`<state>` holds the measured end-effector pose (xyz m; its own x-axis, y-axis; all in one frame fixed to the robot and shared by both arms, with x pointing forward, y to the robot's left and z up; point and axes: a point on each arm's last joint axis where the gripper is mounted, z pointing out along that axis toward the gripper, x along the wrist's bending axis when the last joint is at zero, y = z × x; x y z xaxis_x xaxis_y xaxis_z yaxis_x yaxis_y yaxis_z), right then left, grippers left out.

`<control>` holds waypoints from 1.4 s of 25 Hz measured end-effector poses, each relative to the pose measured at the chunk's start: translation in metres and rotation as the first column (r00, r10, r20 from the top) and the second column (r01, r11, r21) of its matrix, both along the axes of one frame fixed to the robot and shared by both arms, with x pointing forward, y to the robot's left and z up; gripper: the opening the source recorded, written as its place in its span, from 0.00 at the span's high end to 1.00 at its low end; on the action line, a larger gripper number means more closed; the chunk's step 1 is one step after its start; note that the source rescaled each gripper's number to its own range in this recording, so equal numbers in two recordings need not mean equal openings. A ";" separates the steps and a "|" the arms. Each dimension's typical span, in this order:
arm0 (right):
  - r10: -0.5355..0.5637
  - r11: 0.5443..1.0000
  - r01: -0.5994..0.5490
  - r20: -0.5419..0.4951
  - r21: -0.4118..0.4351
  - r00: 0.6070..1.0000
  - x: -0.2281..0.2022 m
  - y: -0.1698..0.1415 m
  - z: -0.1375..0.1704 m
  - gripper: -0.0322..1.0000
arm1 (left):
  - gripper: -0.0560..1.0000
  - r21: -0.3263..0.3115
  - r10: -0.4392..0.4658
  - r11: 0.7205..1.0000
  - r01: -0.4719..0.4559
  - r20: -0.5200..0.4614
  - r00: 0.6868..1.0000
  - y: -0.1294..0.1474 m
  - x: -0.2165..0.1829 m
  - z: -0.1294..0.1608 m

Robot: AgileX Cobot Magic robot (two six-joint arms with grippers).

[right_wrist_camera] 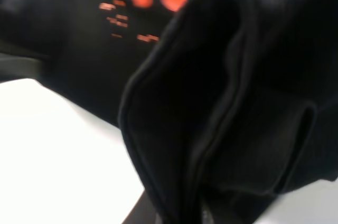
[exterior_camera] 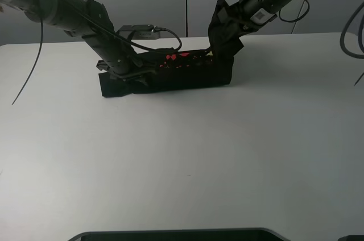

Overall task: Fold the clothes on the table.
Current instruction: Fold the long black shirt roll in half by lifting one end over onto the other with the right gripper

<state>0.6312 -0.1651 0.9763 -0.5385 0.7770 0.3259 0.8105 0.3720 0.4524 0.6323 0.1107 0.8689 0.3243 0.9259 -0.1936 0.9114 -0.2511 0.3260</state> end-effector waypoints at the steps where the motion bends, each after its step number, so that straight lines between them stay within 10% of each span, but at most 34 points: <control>1: 0.014 1.000 -0.014 0.011 0.005 1.000 -0.002 0.010 0.000 0.91 | 0.29 -0.006 -0.004 1.000 0.004 -0.002 1.000 -0.001 0.000 0.000; 35: 0.069 0.995 -0.080 0.166 0.061 0.984 -0.012 0.102 -0.011 0.91 | 0.29 -0.053 -0.095 0.994 0.093 -0.050 0.994 -0.017 -0.011 0.001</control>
<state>0.6188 -0.0635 0.9651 -0.6441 0.7124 0.2787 0.6950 0.3927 0.6023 0.6210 0.0939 0.8696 0.3977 0.8804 -0.2585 0.9006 -0.3208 0.2932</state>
